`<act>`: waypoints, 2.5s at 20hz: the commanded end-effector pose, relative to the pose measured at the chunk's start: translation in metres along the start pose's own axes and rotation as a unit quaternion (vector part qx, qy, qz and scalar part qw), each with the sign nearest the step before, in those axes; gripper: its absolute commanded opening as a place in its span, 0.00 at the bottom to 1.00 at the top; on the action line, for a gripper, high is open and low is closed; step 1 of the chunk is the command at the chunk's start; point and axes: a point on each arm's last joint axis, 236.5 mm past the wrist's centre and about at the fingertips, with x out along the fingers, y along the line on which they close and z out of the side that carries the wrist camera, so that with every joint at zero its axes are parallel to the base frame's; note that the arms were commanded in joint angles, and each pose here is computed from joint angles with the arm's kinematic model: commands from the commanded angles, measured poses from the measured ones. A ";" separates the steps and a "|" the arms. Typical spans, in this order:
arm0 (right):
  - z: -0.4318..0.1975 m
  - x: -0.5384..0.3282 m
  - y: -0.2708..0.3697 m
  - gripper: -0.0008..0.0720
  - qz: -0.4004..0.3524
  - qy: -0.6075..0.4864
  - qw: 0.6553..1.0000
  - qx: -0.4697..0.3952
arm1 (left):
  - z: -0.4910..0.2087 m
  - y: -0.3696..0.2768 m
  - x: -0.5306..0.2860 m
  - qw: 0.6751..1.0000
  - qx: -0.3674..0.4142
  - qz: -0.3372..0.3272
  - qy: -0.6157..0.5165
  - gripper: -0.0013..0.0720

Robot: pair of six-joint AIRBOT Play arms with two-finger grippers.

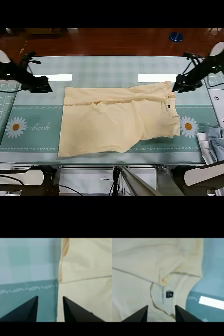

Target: Fold the shirts.

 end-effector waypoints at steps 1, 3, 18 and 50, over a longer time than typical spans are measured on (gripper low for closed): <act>-0.035 -0.025 -0.015 0.61 0.048 -0.034 0.998 0.037 | -0.061 0.008 -0.009 0.998 -0.030 -0.043 0.021 0.66; -0.058 -0.022 -0.018 0.62 0.095 -0.053 0.992 0.068 | -0.110 0.006 0.009 0.995 -0.044 -0.070 0.051 0.76; -0.134 0.039 -0.015 0.74 0.170 -0.039 0.974 0.145 | -0.261 -0.013 0.062 0.967 -0.041 -0.123 0.219 0.76; -0.180 0.066 0.006 0.83 0.182 -0.002 0.976 0.122 | -0.246 -0.038 0.107 0.971 -0.047 -0.065 0.224 0.05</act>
